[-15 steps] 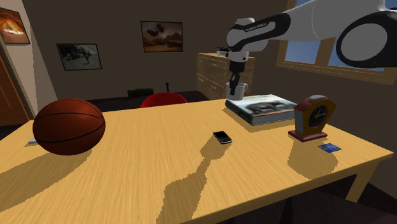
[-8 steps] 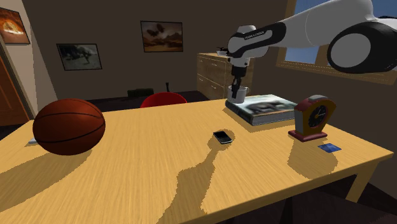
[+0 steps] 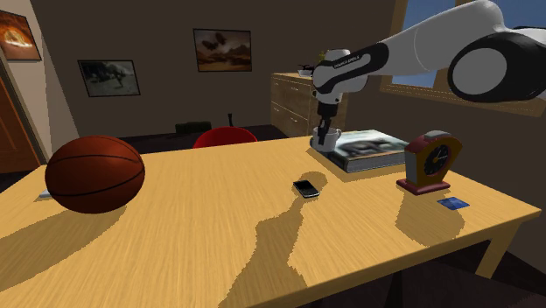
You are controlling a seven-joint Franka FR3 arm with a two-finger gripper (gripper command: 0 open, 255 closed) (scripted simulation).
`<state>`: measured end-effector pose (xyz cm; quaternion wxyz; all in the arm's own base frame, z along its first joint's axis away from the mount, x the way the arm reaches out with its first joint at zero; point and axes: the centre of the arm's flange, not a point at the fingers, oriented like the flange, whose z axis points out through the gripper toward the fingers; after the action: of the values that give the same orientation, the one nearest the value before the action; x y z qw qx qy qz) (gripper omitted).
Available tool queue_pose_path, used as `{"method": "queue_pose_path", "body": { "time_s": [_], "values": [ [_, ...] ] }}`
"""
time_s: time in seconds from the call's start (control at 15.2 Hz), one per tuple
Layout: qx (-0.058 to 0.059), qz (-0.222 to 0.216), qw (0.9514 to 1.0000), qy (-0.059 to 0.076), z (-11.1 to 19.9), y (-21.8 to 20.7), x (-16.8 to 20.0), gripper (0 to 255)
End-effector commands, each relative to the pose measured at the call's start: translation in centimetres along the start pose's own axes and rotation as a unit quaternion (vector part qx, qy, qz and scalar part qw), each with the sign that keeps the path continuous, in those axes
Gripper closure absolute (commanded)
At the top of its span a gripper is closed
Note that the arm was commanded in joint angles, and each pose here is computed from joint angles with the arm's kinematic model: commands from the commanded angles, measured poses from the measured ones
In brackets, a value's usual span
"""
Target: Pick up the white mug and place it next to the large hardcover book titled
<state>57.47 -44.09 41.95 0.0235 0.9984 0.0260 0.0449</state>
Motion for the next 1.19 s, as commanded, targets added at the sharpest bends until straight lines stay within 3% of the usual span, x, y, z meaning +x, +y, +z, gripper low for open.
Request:
{"method": "queue_pose_path", "body": {
  "time_s": [0.0,0.73,1.12],
  "values": [
    [0.0,0.0,1.0,0.0,1.0,0.0,0.0,255],
    [0.0,0.0,1.0,0.0,6.8,-0.3,-0.5,255],
    [0.0,0.0,1.0,0.0,7.2,-0.4,-0.6,255]
  ]
}}
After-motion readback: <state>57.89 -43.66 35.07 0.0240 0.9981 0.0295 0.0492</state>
